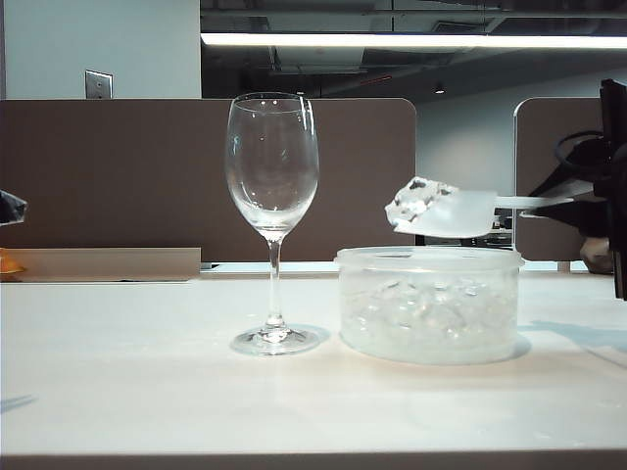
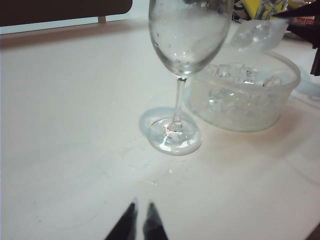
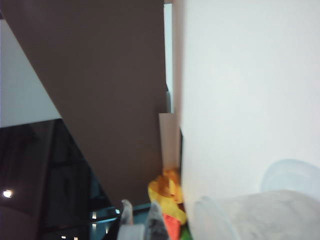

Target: Pick up an ice shovel filled with ice cubes and pour the ice from the shovel into the glass.

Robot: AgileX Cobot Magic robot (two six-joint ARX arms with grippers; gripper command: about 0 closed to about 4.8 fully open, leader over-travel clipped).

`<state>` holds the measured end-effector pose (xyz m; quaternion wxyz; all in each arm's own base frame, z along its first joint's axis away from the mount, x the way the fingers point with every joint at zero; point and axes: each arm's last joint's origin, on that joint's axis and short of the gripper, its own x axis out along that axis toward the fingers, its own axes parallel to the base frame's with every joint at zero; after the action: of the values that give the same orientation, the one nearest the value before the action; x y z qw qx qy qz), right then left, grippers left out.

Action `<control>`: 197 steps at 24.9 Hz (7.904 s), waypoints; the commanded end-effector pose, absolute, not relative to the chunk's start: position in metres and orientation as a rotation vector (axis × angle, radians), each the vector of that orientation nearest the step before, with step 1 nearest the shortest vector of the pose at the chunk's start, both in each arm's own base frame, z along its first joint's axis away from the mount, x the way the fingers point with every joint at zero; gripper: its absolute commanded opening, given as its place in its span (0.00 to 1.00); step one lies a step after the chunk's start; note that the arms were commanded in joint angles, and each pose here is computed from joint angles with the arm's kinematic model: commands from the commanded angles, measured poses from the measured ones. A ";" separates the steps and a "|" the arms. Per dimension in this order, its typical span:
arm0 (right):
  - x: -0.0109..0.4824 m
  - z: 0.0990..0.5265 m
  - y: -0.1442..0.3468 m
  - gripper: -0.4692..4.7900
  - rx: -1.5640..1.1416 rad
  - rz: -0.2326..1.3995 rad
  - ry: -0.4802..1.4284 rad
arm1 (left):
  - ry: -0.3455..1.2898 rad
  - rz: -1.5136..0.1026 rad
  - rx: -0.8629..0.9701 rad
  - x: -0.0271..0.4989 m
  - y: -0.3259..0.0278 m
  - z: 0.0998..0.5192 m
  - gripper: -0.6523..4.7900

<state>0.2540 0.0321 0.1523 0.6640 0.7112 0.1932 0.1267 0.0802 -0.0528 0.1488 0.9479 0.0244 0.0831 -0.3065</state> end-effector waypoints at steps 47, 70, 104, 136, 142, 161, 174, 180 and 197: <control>0.285 0.261 0.091 0.08 1.738 0.577 0.302 | 0.172 -0.628 0.047 0.080 -0.053 0.149 0.17; 0.270 0.272 0.124 0.08 1.553 0.575 0.390 | 0.173 -0.628 0.047 0.080 -0.053 0.148 0.17; 0.275 0.308 0.128 0.08 1.286 0.558 0.367 | 0.173 -0.627 0.047 0.080 -0.053 0.148 0.17; 0.270 0.328 0.126 0.08 1.182 0.572 0.381 | 0.173 -0.628 0.047 0.080 -0.053 0.148 0.17; 0.269 0.327 0.126 0.08 1.177 0.578 0.385 | 0.173 -0.628 0.047 0.080 -0.053 0.148 0.17; 0.266 0.324 0.059 0.08 0.960 0.337 0.400 | 0.173 -0.628 0.047 0.080 -0.053 0.148 0.17; 0.248 0.231 0.055 0.08 0.914 0.255 0.492 | 0.173 -0.627 0.047 0.080 -0.053 0.148 0.17; 0.251 0.208 0.059 0.08 1.040 0.321 0.454 | 0.173 -0.627 0.047 0.080 -0.053 0.148 0.17; 0.272 0.173 0.071 0.17 1.161 0.359 0.492 | 0.173 -0.625 0.047 0.080 -0.053 0.148 0.17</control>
<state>0.2713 0.0708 0.1690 0.7902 0.5392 0.2428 0.1612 0.0802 -0.0528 0.1488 0.9479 0.0244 0.0831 -0.3065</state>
